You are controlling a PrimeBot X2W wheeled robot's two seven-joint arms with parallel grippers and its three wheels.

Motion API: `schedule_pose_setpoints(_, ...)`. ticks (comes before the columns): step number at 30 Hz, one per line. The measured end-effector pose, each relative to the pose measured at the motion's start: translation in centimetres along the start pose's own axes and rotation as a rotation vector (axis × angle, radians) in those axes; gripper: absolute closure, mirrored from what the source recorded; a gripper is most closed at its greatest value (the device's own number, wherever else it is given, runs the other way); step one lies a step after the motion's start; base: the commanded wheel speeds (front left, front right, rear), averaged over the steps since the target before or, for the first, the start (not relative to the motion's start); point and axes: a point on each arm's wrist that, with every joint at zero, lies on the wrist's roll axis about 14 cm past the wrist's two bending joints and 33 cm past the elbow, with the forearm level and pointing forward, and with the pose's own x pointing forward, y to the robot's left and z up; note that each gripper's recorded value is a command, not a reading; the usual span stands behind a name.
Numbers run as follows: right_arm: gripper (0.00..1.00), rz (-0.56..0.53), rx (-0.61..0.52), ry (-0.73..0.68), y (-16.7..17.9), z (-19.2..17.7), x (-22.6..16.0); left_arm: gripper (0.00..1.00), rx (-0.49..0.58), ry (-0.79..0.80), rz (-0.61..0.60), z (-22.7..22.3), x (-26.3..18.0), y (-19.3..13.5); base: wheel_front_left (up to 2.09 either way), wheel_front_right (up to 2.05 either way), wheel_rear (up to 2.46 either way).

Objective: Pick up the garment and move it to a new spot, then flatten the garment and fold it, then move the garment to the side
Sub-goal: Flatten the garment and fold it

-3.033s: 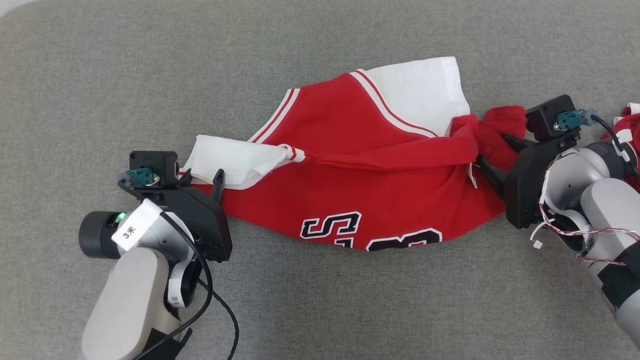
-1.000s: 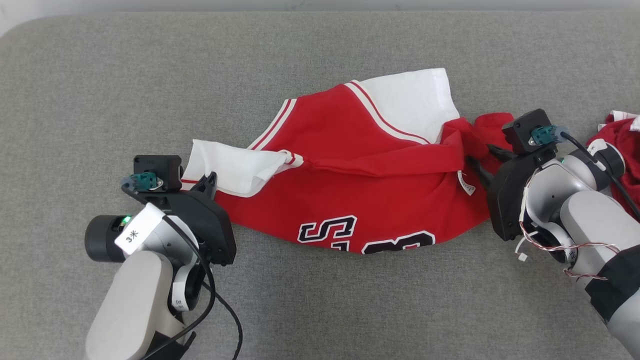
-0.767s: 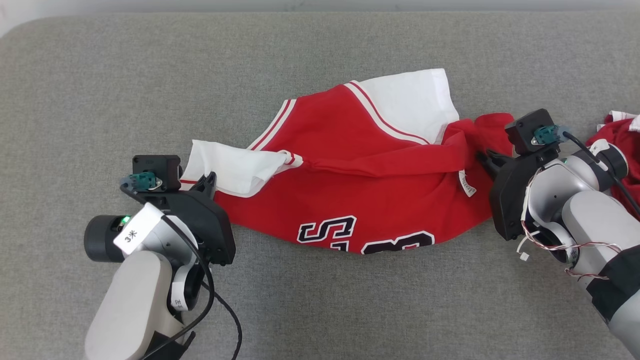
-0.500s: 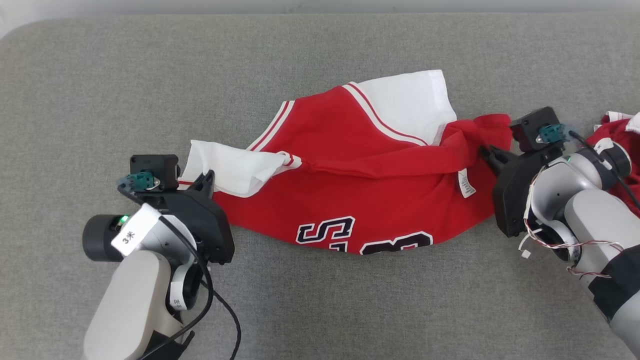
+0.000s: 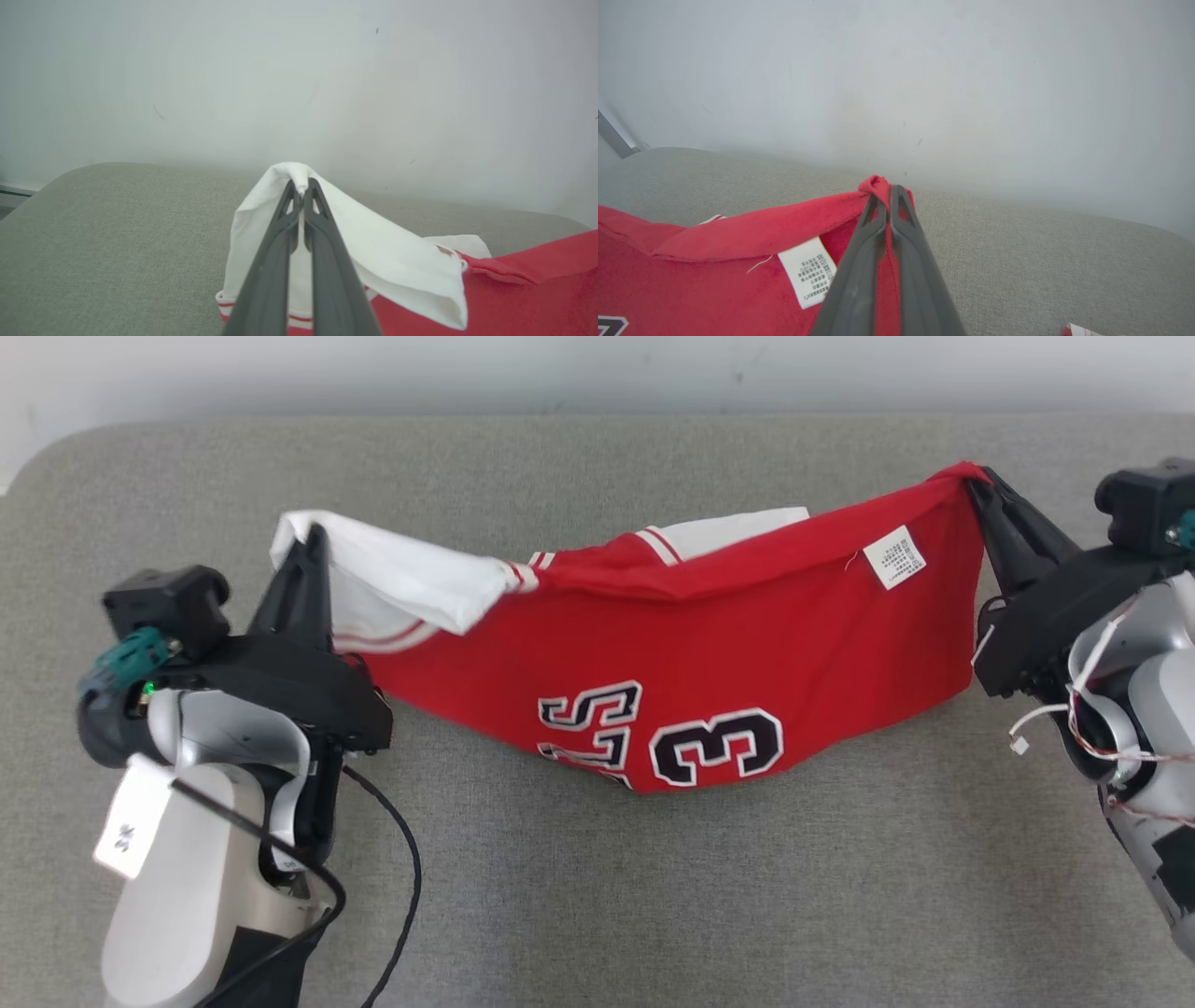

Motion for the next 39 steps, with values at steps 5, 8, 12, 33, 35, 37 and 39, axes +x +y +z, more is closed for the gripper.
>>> schedule_pose_setpoints(5,1.0,-0.014,0.061,-0.016,0.0,-0.3,-2.7,1.0,-0.059,-0.105,-0.009,2.9,-1.2,-0.3,0.0,0.0,0.0)
schedule_pose_setpoints(8,1.0,-0.009,0.1,0.079,0.5,-3.3,-5.4,1.0,-0.121,-0.086,-0.032,1.8,-3.1,-0.8,0.0,0.0,0.0)
schedule_pose_setpoints(12,1.0,-0.009,0.173,0.224,1.2,-7.5,-10.3,1.0,-0.139,-0.02,-0.078,-1.1,-6.9,-2.0,0.0,0.0,0.0)
schedule_pose_setpoints(33,1.0,0.089,0.495,0.012,1.7,4.9,-4.6,1.0,-0.309,-0.021,-0.185,3.7,-1.2,-3.9,0.0,0.0,0.0)
schedule_pose_setpoints(35,1.0,0.062,0.44,-0.091,0.2,9.5,-2.0,1.0,-0.296,-0.099,-0.187,7.5,2.0,-4.3,0.0,0.0,0.0)
schedule_pose_setpoints(37,1.0,0.013,0.418,-0.25,-2.0,14.5,-0.8,1.0,-0.261,-0.2,-0.184,11.5,4.3,-4.8,0.0,0.0,0.0)
schedule_pose_setpoints(39,1.0,-0.005,0.405,-0.385,-3.2,18.8,-0.3,1.0,-0.225,-0.322,-0.191,15.6,5.5,-5.4,0.0,0.0,0.0)
